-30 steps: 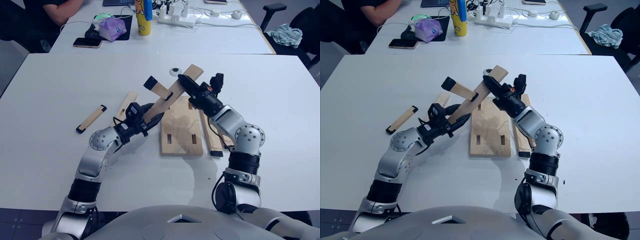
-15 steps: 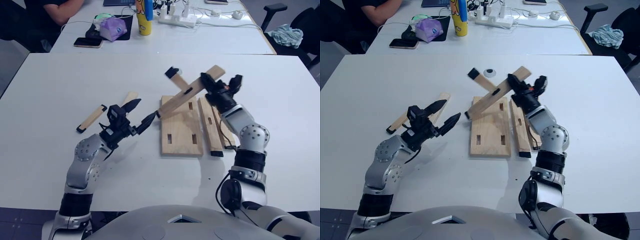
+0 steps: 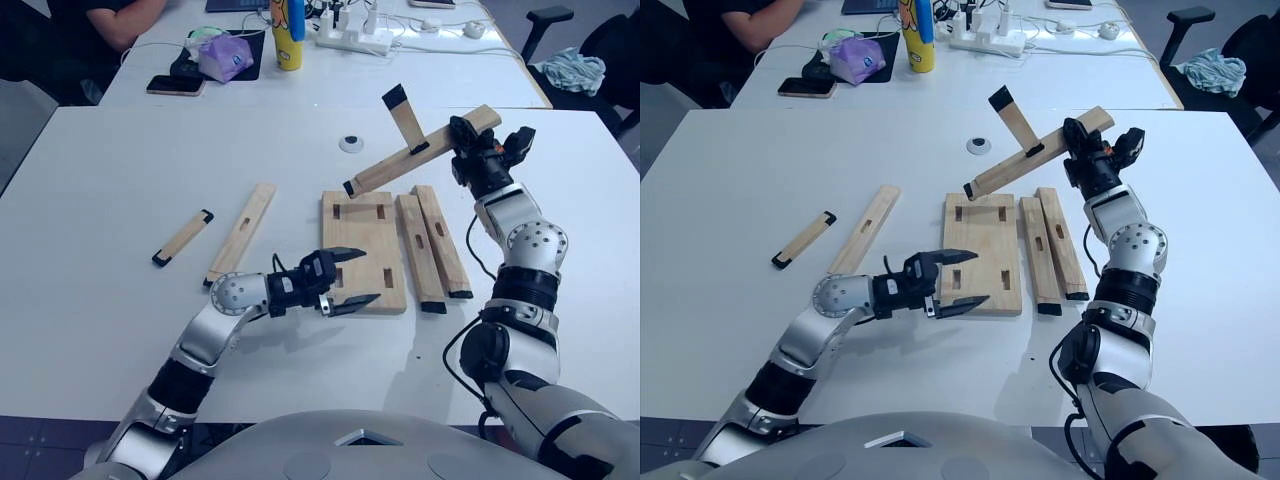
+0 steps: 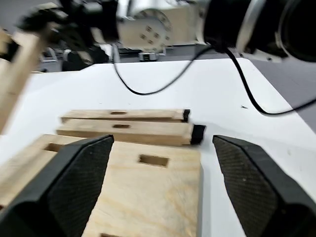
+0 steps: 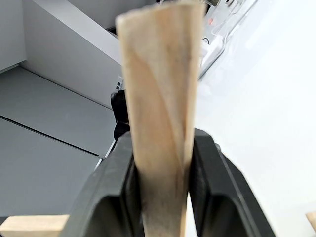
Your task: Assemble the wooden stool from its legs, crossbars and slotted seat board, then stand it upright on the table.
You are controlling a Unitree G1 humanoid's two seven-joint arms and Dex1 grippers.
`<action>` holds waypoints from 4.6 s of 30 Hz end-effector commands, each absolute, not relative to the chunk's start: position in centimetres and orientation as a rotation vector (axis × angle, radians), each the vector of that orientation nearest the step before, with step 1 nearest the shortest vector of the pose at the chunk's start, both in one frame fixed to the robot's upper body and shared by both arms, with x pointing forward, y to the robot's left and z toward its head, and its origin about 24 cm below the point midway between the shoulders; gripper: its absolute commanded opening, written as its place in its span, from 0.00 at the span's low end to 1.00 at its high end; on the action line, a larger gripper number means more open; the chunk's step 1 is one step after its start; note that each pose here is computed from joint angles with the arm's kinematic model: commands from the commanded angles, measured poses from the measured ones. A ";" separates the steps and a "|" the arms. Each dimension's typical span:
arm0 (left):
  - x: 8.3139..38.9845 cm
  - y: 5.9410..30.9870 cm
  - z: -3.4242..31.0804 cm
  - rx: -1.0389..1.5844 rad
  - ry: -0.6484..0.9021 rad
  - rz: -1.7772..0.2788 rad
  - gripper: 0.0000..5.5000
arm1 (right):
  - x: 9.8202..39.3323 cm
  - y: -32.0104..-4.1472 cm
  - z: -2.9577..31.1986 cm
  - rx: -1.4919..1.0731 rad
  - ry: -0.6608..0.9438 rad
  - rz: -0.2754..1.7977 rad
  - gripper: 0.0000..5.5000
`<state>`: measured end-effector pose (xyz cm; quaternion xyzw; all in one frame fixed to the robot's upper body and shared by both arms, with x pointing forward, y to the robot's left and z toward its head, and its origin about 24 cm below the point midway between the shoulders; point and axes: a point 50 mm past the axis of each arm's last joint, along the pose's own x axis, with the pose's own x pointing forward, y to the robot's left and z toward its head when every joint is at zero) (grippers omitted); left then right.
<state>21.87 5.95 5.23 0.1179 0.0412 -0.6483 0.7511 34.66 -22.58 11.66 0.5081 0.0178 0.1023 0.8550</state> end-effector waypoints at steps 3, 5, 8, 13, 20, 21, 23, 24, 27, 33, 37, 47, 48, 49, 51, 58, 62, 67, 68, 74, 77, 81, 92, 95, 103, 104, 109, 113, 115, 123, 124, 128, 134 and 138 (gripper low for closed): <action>23.3 4.7 3.7 0.365 0.172 -1.529 0.68 | 35.2 -22.3 12.2 1.069 0.015 0.247 0.19; 23.6 4.6 2.9 0.438 0.199 -1.541 0.68 | 35.3 -21.8 12.2 1.071 0.019 0.261 0.19; 23.8 4.1 2.4 0.516 0.205 -1.544 0.68 | 35.2 -21.5 12.2 1.071 0.020 0.275 0.19; 24.6 4.5 0.9 0.649 0.303 -1.409 0.68 | 35.1 -21.3 12.3 1.055 0.026 0.284 0.19; 26.1 6.1 0.7 0.593 0.411 -1.198 0.68 | 34.6 -20.7 13.1 0.958 0.012 0.337 0.19; 26.4 6.3 0.7 0.572 0.420 -1.162 0.68 | 34.5 -20.6 13.3 0.937 0.008 0.344 0.19; 26.9 6.5 1.4 0.514 0.424 -1.096 0.68 | 33.9 -20.6 13.6 0.874 -0.004 0.353 0.19; 27.0 6.5 1.7 0.507 0.416 -1.080 0.68 | 33.6 -20.7 13.8 0.858 -0.012 0.353 0.19; 27.2 6.7 2.7 0.442 0.395 -1.044 0.68 | 32.0 -20.7 14.1 0.808 -0.015 0.359 0.19; 26.4 7.8 3.0 0.373 0.386 -1.014 0.68 | 30.6 -20.2 13.9 0.736 0.040 0.380 0.19; 26.2 7.7 3.1 0.356 0.384 -1.016 0.68 | 29.8 -20.6 13.2 0.733 0.074 0.341 0.19; 26.0 7.8 3.2 0.336 0.385 -0.975 0.68 | 28.8 -20.3 13.2 0.601 0.067 0.289 0.19; 26.0 7.8 3.2 0.332 0.383 -0.973 0.68 | 28.6 -20.1 13.1 0.575 0.067 0.288 0.19; 26.0 7.7 3.3 0.327 0.381 -0.972 0.68 | 28.5 -19.9 12.9 0.559 0.067 0.289 0.19; 25.9 7.5 3.4 0.321 0.378 -0.974 0.68 | 28.4 -19.5 12.4 0.547 0.068 0.280 0.19; 25.5 7.1 3.8 0.296 0.377 -0.986 0.68 | 28.3 -17.7 11.8 0.498 0.020 0.242 0.19; 25.4 6.9 3.8 0.292 0.379 -0.997 0.68 | 27.8 -16.8 11.7 0.426 0.017 0.231 0.19; 25.3 6.7 4.2 0.286 0.372 -1.007 0.68 | 26.1 -15.5 11.2 0.302 0.021 0.271 0.19; 25.3 6.6 4.3 0.286 0.370 -1.011 0.68 | 25.8 -15.2 10.9 0.286 0.025 0.283 0.19; 24.9 6.5 4.9 0.285 0.366 -1.032 0.68 | 24.1 -14.3 9.0 0.213 0.095 0.314 0.19; 24.6 6.2 5.2 0.285 0.358 -1.047 0.68 | 23.7 -13.7 8.2 0.202 0.135 0.316 0.19; 24.5 5.8 5.6 0.281 0.343 -1.056 0.68 | 24.1 -13.1 7.7 0.187 0.174 0.318 0.19; 24.4 5.5 6.2 0.265 0.309 -1.019 0.68 | 26.6 -13.4 6.7 0.162 0.270 0.308 0.19; 24.4 5.6 6.4 0.263 0.301 -1.000 0.68 | 26.1 -13.8 6.1 0.159 0.288 0.302 0.19; 25.0 6.9 5.6 0.275 0.353 -0.922 0.68 | 25.3 -13.7 5.7 0.158 0.295 0.331 0.19; 25.0 7.1 5.4 0.278 0.368 -0.912 0.68 | 25.5 -13.6 5.9 0.159 0.289 0.333 0.19; 25.2 7.6 4.1 0.284 0.432 -0.886 0.68 | 26.3 -13.5 6.7 0.173 0.261 0.344 0.19; 25.2 7.7 3.4 0.237 0.450 -0.866 0.65 | 26.6 -13.4 7.0 0.173 0.253 0.353 0.19; 25.2 7.8 3.4 0.214 0.439 -0.854 0.60 | 26.7 -13.5 6.9 0.171 0.256 0.357 0.19; 25.6 8.1 3.3 0.189 0.407 -0.801 0.39 | 26.8 -13.4 6.8 0.176 0.266 0.373 0.19; 25.7 8.1 3.2 0.198 0.409 -0.794 0.35 | 26.8 -13.4 6.8 0.178 0.266 0.375 0.19; 26.1 8.1 3.1 0.193 0.396 -0.759 0.25 | 26.9 -13.4 6.8 0.181 0.267 0.381 0.19; 25.6 8.6 1.4 0.270 0.502 -0.746 0.11 | 27.1 -13.3 7.0 0.149 0.260 0.401 0.19; 25.1 8.8 0.5 0.315 0.565 -0.759 0.00 | 27.1 -13.6 7.4 0.170 0.233 0.403 0.28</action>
